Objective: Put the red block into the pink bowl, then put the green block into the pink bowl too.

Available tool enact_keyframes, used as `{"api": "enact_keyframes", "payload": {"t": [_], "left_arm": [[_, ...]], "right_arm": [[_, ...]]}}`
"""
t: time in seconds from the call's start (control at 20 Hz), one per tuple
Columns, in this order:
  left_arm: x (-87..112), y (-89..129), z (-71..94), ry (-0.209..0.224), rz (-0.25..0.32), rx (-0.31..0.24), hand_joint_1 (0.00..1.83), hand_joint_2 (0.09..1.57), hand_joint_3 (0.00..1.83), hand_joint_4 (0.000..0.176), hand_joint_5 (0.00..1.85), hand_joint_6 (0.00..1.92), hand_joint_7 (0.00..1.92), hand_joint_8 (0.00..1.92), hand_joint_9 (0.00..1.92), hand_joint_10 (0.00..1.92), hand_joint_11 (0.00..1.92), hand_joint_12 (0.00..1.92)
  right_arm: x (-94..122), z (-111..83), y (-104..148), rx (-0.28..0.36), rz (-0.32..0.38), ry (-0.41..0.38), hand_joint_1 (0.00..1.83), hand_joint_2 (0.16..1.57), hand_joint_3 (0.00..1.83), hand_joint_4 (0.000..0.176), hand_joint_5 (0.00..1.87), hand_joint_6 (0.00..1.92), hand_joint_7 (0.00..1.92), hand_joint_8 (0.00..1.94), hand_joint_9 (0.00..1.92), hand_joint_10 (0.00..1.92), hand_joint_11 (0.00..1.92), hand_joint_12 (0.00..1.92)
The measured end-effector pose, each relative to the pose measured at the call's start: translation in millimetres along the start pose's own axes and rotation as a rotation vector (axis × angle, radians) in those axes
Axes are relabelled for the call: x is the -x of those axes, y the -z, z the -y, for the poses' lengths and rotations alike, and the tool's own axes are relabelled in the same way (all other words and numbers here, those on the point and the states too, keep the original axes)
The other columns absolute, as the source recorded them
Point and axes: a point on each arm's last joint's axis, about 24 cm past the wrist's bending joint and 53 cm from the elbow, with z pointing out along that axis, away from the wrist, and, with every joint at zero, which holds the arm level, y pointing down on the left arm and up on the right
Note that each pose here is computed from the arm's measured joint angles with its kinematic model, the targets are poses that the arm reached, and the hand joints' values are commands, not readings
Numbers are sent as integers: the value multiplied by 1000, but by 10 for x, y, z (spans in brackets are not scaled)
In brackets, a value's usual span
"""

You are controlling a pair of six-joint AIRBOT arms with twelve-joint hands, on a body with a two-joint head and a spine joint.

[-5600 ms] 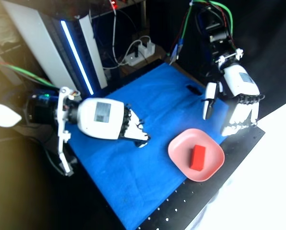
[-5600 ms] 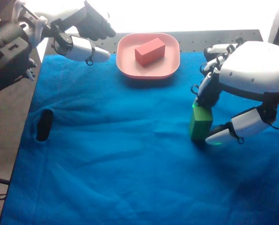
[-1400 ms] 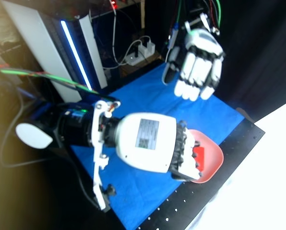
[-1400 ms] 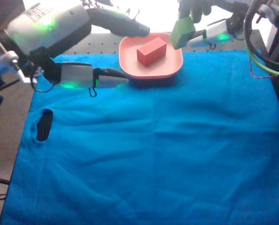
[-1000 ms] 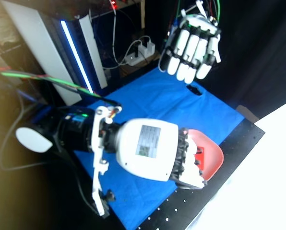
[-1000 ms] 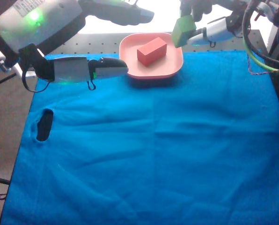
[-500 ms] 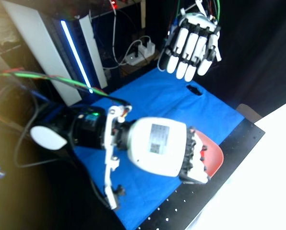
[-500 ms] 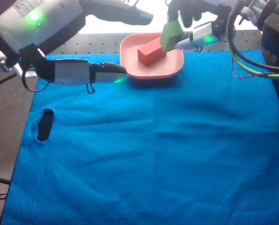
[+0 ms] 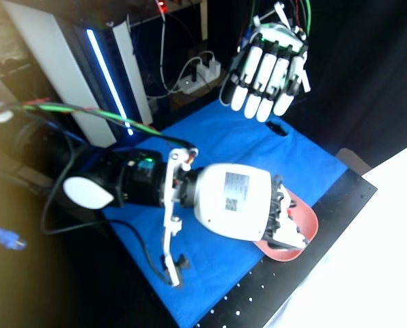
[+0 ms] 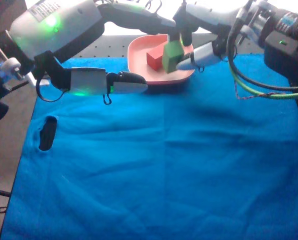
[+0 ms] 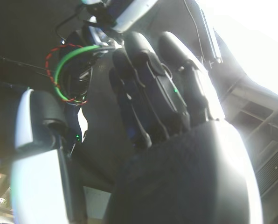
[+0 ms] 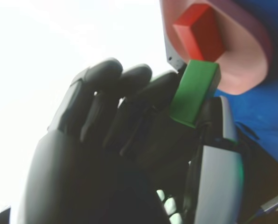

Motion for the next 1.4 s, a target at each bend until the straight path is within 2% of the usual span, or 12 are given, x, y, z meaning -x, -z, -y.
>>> {"api": "enact_keyframes", "payload": {"t": [0.05,0.15,0.25,0.3,0.35,0.45,0.65,0.75,0.85,1.25,1.35,1.4], "left_arm": [[-19,-6,6,1,-4,-2,938,1006,4,0,759,2,849,1,850,13,271,1208],[-34,-7,9,-1,-10,-3,922,1019,4,0,729,2,837,0,843,10,291,1157],[-34,-7,2,0,-9,0,898,1010,0,0,748,12,857,9,869,21,351,1162],[-34,-6,-1,-2,-10,0,906,1010,0,0,746,10,857,9,861,18,330,1153],[-38,-6,-9,-1,-12,3,904,1007,0,0,740,7,843,3,843,10,301,1143],[-39,-4,-29,-8,-15,6,911,998,0,0,744,6,855,7,858,17,277,1167],[-43,-8,-35,-5,-14,9,887,996,0,0,754,8,870,10,868,22,249,1199],[-53,-11,-40,-5,-16,10,892,1006,3,0,742,3,868,8,859,18,226,1192],[-53,-9,-48,-6,-17,11,915,992,0,0,754,7,876,11,856,16,221,1187],[24,52,-327,8,15,103,918,1010,3,0,680,0,802,0,744,0,15,1104],[83,102,-414,0,24,136,941,1022,3,0,647,1,788,2,797,25,136,1109],[142,129,-451,-8,34,149,936,1016,0,0,555,0,750,0,810,28,262,1122]], "right_arm": [[-9,8,-2,-1,0,1,1025,1127,0,105,964,1004,1054,662,590,1446,159,1920],[1,21,-1,-3,2,1,997,1128,0,168,953,1017,1061,570,586,1399,218,1913],[-3,33,2,-5,1,2,969,1150,0,176,899,1099,1078,445,610,1305,260,1870],[-10,30,-1,-5,0,2,833,1124,0,0,913,493,1047,370,569,1221,218,1828],[-12,32,-1,-6,-1,2,796,1112,0,0,955,179,1046,247,593,1067,243,1761],[-6,36,-1,-7,0,3,804,1093,0,0,940,13,1092,145,638,1024,322,1755],[5,47,0,-9,3,2,761,1088,0,0,874,0,1022,7,781,578,372,1515],[5,47,0,-9,3,2,775,1088,0,0,867,0,1020,3,763,558,283,1517],[2,47,0,-9,2,2,849,1061,1,0,903,1,1076,9,687,926,318,1694],[15,-23,121,4,-12,-8,856,972,0,0,742,0,1025,0,721,681,325,1536],[195,36,221,-9,8,0,810,894,0,0,556,0,841,0,652,565,218,1435],[318,52,282,-17,20,3,652,837,0,6,356,0,602,0,554,213,142,1099]]}}
